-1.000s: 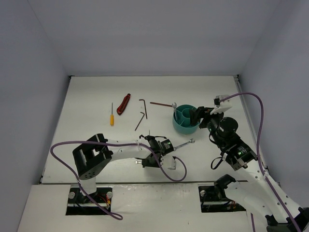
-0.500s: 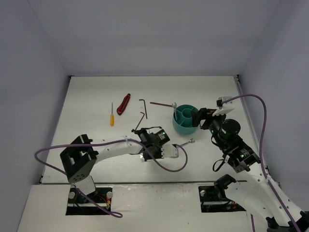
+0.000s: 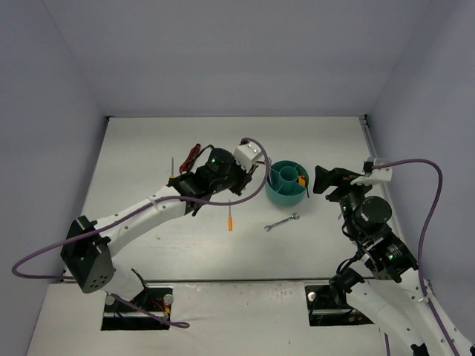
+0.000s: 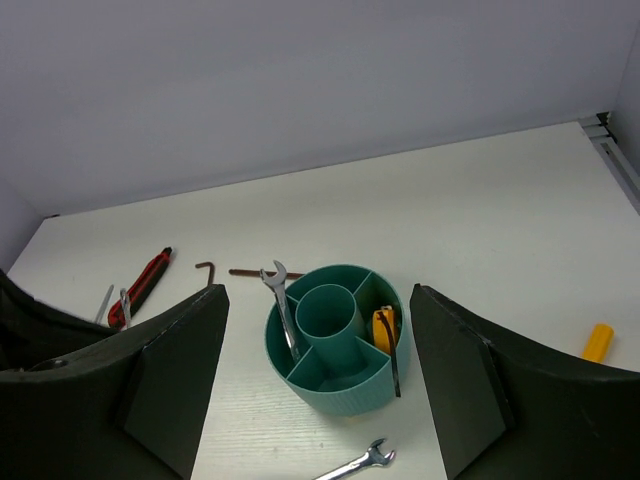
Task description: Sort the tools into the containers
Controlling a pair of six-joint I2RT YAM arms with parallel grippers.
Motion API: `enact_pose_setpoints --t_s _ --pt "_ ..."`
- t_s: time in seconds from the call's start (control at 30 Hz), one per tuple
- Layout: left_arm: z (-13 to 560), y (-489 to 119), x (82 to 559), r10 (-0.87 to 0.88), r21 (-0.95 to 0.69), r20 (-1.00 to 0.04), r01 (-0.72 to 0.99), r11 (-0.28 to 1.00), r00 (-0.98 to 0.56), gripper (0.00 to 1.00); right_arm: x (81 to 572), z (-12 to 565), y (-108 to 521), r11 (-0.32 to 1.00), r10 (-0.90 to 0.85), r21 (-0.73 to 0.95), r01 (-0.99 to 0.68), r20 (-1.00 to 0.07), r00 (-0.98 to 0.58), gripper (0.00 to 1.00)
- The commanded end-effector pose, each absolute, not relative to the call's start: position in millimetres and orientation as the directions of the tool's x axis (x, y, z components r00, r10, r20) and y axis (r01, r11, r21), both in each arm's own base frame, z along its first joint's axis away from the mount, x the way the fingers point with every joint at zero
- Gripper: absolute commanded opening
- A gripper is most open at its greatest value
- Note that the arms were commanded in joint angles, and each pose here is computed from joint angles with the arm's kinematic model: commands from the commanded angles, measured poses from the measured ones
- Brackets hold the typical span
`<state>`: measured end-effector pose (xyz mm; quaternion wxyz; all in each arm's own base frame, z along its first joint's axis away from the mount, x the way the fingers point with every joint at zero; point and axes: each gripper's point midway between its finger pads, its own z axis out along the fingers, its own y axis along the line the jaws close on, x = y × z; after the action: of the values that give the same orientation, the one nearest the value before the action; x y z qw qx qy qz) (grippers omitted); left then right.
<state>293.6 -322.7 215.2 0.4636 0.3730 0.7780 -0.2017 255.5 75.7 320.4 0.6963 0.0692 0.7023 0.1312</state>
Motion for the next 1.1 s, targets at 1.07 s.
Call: enact_pose_setpoints --t_s 1.07 --pt "221 -413 393 -0.285 -0.429 -0.882 0.390 0.814 -0.376 0.00 248 316 58 0.950 0.313 0.313 0.000 -0.949 -0.022 0.71"
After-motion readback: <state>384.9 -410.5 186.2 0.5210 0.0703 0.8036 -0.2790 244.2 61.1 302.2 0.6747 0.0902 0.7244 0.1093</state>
